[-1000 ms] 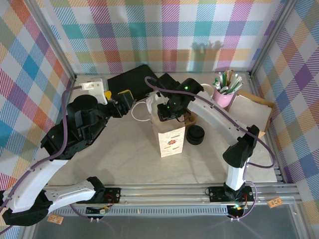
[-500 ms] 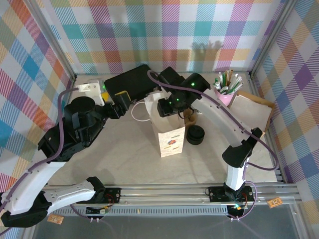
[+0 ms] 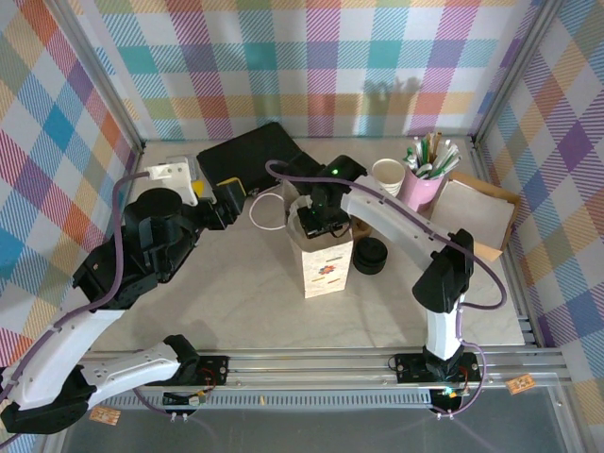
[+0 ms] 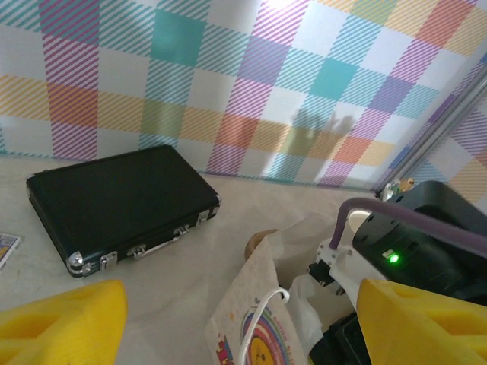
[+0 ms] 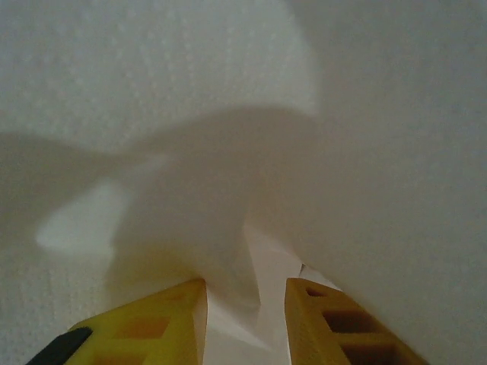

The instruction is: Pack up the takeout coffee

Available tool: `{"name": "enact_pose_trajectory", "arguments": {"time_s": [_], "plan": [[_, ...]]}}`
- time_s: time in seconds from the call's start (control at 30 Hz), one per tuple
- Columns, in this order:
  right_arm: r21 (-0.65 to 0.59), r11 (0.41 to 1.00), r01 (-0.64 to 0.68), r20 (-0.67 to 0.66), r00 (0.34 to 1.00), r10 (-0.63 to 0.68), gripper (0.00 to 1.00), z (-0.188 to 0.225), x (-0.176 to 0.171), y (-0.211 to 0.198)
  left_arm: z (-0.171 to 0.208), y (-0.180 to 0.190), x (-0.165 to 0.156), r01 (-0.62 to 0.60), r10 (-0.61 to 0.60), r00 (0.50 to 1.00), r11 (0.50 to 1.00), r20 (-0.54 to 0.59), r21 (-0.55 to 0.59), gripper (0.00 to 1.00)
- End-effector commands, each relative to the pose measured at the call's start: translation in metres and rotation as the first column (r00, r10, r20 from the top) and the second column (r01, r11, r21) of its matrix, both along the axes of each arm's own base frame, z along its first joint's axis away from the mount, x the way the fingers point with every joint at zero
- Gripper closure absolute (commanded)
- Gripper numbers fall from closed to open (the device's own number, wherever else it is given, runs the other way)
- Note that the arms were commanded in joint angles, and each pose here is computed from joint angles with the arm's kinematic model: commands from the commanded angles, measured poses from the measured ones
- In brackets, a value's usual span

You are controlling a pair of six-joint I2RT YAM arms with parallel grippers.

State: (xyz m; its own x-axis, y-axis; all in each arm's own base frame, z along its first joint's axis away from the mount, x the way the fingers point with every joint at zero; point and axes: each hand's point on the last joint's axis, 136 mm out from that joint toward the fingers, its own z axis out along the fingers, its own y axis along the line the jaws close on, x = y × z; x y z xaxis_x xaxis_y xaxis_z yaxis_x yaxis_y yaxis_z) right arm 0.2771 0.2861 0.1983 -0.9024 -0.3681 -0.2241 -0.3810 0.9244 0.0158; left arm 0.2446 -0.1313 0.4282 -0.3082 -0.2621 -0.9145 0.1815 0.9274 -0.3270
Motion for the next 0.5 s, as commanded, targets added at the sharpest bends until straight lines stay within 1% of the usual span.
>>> {"name": "enact_pose_trajectory", "arguments": {"time_s": [0.0,0.1,0.17,0.27,0.37,0.47], "plan": [[0.004,0.999,0.037,-0.003,0.999,-0.037,0.67,0.002,-0.003,-0.005,-0.002,0.014,-0.004,-0.043,0.043,0.999,0.999,0.0,-0.013,0.21],[0.019,0.999,0.039,-0.022,0.999,-0.038,0.67,0.003,-0.004,0.0,-0.006,0.016,-0.004,-0.055,0.055,0.998,0.998,-0.003,-0.007,0.21],[0.042,0.998,0.043,-0.013,0.999,-0.043,0.66,0.015,-0.003,0.002,-0.009,0.019,-0.004,-0.067,0.067,0.998,0.998,0.001,0.006,0.2],[0.09,0.995,0.048,0.04,0.998,-0.052,0.62,0.044,-0.001,0.002,-0.014,0.028,-0.002,-0.108,0.108,0.994,0.993,0.016,0.049,0.19],[0.107,0.993,0.052,0.081,0.995,-0.061,0.61,0.069,-0.002,-0.005,-0.017,0.041,0.001,-0.185,0.181,0.982,0.977,0.049,0.102,0.19],[0.115,0.992,0.053,0.113,0.991,-0.066,0.61,0.087,-0.006,-0.015,-0.018,0.057,0.006,-0.284,0.272,0.957,0.947,0.098,0.15,0.19]]}}
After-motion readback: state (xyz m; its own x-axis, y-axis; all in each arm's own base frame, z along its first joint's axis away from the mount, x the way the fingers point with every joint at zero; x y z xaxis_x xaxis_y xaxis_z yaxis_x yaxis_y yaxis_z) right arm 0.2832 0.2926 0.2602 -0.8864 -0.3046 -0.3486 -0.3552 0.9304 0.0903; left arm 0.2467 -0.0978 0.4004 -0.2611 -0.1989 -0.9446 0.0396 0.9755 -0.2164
